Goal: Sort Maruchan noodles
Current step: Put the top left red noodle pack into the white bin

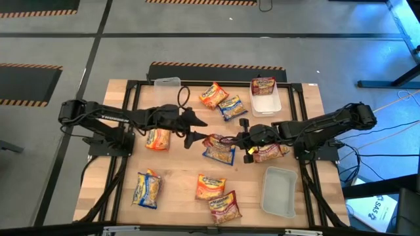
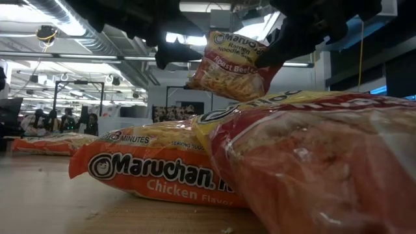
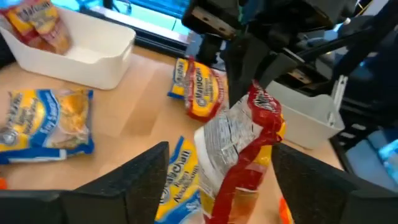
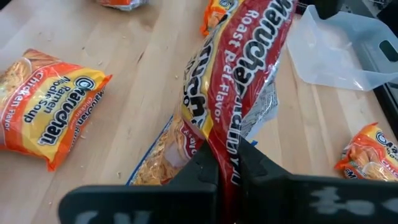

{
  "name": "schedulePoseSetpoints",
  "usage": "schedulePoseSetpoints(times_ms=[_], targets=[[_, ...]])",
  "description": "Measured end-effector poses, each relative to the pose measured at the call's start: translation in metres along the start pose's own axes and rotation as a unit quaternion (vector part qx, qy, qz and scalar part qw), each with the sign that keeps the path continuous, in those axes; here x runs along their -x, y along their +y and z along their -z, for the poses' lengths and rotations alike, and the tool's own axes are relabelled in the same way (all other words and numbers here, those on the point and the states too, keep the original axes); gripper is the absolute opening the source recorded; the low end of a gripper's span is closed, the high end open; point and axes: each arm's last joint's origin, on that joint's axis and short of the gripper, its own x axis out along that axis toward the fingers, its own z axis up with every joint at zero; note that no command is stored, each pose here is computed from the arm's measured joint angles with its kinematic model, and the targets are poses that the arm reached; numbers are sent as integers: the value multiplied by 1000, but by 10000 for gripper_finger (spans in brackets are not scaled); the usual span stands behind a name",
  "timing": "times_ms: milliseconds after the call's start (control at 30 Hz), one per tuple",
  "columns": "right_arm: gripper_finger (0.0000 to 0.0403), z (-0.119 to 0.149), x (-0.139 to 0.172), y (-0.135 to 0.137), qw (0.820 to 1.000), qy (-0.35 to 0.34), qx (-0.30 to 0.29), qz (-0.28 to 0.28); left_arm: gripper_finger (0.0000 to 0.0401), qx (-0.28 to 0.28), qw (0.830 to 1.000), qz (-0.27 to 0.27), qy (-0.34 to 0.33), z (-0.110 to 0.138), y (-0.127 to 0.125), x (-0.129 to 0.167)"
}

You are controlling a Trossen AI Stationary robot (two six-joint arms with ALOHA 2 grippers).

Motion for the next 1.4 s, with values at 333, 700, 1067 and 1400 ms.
schedulePoseSetpoints(times_ms=[333, 700, 1067, 1400], targets=[[1, -7, 0, -1, 999, -36, 12, 7, 304, -49, 999, 22, 0, 4, -16, -1], [1, -17, 2, -3, 996, -87, 16, 16, 303, -51, 998, 35, 1, 14, -17, -20], [14, -20, 2, -4, 994, -105, 5, 17, 201, -54, 998, 44, 0, 15, -18, -21], [92, -20, 4, -4, 994, -101, -32, 19, 170, -72, 997, 40, 1, 15, -18, -21]])
